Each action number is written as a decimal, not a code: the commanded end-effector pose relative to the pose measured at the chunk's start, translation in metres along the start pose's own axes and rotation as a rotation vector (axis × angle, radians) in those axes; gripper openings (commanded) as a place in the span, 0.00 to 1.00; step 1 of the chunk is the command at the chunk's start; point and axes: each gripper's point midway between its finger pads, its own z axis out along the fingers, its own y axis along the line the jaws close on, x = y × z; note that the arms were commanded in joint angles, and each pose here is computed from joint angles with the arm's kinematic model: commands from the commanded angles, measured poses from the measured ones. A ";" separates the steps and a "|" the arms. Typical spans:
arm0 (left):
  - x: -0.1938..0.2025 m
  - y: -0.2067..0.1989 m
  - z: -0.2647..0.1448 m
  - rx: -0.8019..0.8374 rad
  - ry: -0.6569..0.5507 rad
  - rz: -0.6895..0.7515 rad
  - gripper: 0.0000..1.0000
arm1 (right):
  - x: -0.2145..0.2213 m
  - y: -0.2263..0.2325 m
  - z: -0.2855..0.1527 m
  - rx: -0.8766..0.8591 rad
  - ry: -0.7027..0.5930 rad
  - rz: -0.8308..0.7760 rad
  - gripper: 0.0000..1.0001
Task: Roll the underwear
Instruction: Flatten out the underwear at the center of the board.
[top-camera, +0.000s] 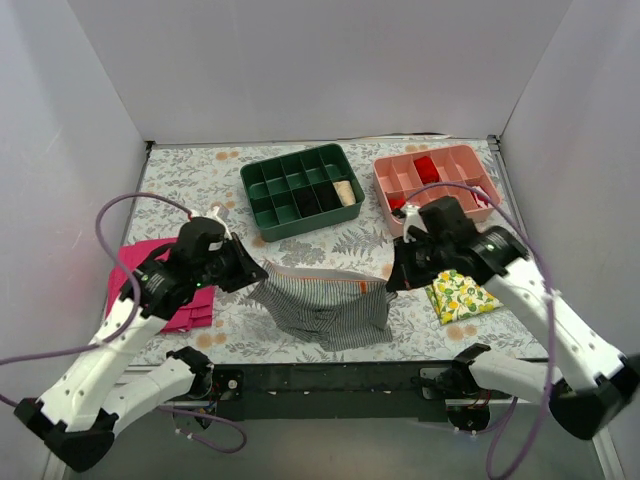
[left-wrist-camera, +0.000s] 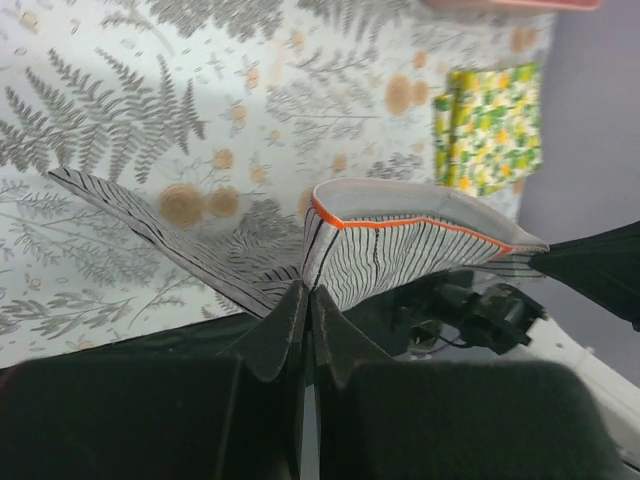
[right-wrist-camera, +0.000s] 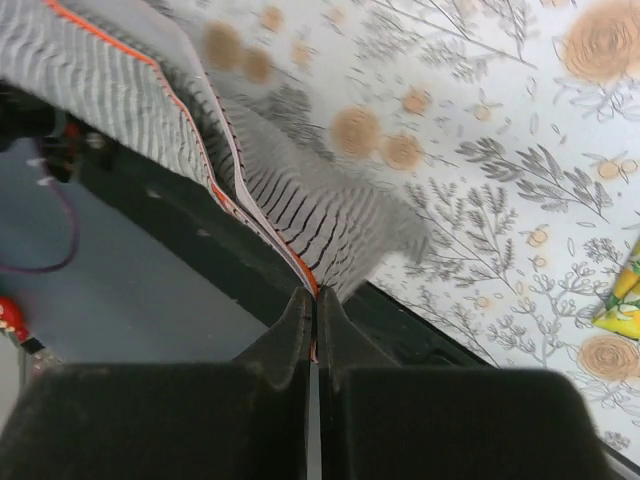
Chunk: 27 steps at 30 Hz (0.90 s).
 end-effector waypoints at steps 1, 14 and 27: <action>0.004 0.016 0.031 -0.082 0.028 -0.005 0.00 | -0.015 -0.035 0.044 0.121 0.040 -0.020 0.01; 0.010 -0.009 -0.031 0.146 -0.035 -0.063 0.00 | -0.008 0.062 -0.011 -0.259 -0.098 -0.089 0.01; 0.021 0.020 -0.039 -0.040 0.021 -0.126 0.00 | 0.013 0.042 0.012 -0.097 0.004 -0.061 0.01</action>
